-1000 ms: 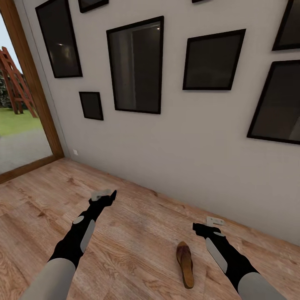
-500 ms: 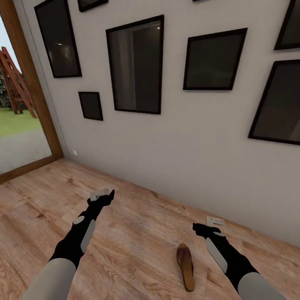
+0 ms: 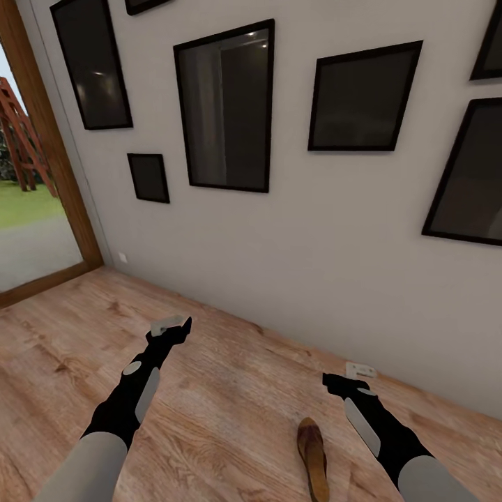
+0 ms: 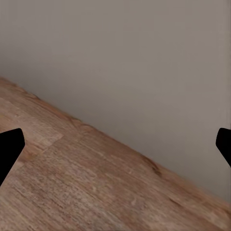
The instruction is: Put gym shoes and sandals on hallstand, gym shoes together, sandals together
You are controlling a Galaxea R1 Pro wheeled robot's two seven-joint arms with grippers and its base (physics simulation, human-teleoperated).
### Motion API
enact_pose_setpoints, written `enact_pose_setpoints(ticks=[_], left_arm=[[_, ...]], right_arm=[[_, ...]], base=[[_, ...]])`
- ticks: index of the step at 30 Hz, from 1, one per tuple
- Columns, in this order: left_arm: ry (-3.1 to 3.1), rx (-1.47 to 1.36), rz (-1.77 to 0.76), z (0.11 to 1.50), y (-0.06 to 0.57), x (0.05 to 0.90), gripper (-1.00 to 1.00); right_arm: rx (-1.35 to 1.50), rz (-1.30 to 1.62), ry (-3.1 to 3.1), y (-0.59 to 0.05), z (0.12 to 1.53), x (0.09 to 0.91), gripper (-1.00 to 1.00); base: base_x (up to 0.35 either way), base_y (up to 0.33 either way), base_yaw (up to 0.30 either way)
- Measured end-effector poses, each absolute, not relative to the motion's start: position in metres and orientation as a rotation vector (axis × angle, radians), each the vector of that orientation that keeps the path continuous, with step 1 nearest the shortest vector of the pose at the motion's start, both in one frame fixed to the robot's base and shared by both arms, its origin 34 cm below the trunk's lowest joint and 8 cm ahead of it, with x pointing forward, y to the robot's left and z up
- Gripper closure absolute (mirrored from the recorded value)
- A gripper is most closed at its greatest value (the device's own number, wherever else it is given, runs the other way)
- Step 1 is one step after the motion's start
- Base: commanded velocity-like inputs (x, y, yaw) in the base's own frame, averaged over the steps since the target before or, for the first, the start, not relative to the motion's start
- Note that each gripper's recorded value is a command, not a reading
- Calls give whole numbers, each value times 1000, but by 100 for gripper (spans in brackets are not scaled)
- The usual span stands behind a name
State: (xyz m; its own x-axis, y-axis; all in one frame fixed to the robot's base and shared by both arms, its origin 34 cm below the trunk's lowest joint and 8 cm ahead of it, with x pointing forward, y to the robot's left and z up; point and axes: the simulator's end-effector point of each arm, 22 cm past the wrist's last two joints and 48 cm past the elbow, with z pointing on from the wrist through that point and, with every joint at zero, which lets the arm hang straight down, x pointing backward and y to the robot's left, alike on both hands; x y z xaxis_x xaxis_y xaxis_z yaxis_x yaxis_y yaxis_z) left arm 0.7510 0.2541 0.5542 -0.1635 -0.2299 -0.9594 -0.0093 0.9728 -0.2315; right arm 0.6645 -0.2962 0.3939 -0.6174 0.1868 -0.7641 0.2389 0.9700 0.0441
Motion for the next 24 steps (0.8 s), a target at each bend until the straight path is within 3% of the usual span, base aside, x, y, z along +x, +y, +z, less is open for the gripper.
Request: enact_pose_setpoints(ticks=[10,15,24], left_arm=[[1726,-178,-198,555,253,751,-100],[1726,-177,-198,555,253,751,-100],[1726,-176,-198,555,253,751,-100]], right_arm=[[297,-77,2252,-296,394,665,-100],[297,-78,2252,-296,394,665,-100],[294,-77,2252,-295,394,665,-100]], base=[[2,150,-237],[0,208,-52],[0,31,-1]])
